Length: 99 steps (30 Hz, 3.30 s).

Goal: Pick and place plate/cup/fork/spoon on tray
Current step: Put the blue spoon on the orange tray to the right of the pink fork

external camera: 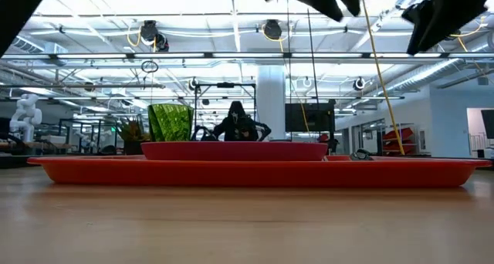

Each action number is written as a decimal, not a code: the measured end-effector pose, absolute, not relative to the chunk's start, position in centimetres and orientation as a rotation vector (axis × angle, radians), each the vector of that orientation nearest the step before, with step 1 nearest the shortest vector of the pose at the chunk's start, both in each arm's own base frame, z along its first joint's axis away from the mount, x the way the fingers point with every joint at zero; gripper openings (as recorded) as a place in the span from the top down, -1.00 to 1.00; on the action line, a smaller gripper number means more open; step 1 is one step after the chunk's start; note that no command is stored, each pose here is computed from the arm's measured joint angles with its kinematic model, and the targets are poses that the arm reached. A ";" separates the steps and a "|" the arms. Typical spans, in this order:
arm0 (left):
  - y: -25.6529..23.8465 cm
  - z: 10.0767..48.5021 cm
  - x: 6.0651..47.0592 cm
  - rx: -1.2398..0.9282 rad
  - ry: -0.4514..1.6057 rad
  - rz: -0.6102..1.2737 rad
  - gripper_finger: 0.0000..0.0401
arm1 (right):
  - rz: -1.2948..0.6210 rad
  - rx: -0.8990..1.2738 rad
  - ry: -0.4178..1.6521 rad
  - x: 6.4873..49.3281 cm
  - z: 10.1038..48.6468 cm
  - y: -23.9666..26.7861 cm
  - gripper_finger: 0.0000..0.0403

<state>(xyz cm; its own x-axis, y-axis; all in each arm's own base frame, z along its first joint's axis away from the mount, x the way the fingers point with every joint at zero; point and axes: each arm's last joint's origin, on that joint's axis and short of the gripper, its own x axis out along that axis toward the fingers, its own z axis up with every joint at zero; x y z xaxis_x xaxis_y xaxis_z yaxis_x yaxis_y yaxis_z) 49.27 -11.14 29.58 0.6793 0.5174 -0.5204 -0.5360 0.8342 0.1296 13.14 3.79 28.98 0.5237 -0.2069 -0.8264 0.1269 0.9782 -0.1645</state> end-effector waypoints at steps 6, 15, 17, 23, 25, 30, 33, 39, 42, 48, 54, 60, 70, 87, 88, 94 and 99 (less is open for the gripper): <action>-13.6 30.8 44.8 0.106 0.736 0.649 0.38 | -0.259 -0.106 1.065 16.9 26.6 4.0 0.35; -15.3 31.7 39.6 0.281 0.913 0.716 0.38 | -0.320 -0.095 1.095 20.6 24.9 1.1 0.35; -15.1 31.9 39.1 0.314 0.958 0.714 0.38 | -0.312 -0.058 1.110 20.9 24.7 0.3 0.35; -14.1 33.4 38.2 0.347 1.041 0.595 0.38 | -0.321 -0.005 1.128 21.4 24.3 -1.5 0.35; -13.8 34.0 37.8 0.368 1.043 0.566 0.38 | -0.310 0.013 1.130 21.6 24.2 -1.9 0.35; -12.8 36.1 37.7 0.352 0.922 0.465 0.38 | -0.301 0.055 1.096 21.8 24.3 -2.3 0.35; -12.2 38.5 38.1 0.287 0.759 0.266 0.38 | -0.313 0.075 1.079 22.0 24.4 -2.4 0.35; -9.7 40.6 37.8 0.148 0.448 -0.201 0.38 | -0.341 0.122 1.071 21.9 24.4 -2.4 0.35; -7.4 38.7 36.9 0.111 0.402 -0.233 0.38 | -0.344 0.122 1.087 21.8 24.3 -2.3 0.35; -4.5 34.3 34.1 0.034 0.247 -0.263 0.38 | -0.349 0.120 1.099 21.7 24.3 -2.5 0.35; -2.7 32.5 30.1 0.026 0.223 -0.143 0.38 | -0.374 0.123 1.120 21.3 23.1 -3.3 0.35; -2.3 31.9 27.1 0.056 0.242 -0.133 0.38 | -0.472 0.203 1.142 20.2 20.6 -5.0 0.35; -2.0 30.5 24.5 0.056 0.259 -0.131 0.38 | -0.567 0.258 1.163 20.0 18.2 -7.6 0.35; -2.0 30.0 23.3 0.037 0.270 -0.128 0.38 | -0.531 0.259 1.204 21.0 16.6 -7.9 0.35; -2.0 29.9 23.3 0.033 0.274 -0.129 0.38 | -0.531 0.260 1.212 21.0 16.5 -7.9 0.35; -2.2 29.8 23.2 0.031 0.286 -0.137 0.38 | -0.536 0.269 1.224 21.1 16.2 -7.9 0.35; -2.4 29.8 23.2 0.024 0.291 -0.144 0.38 | -0.530 0.271 1.219 21.3 16.2 -7.5 0.35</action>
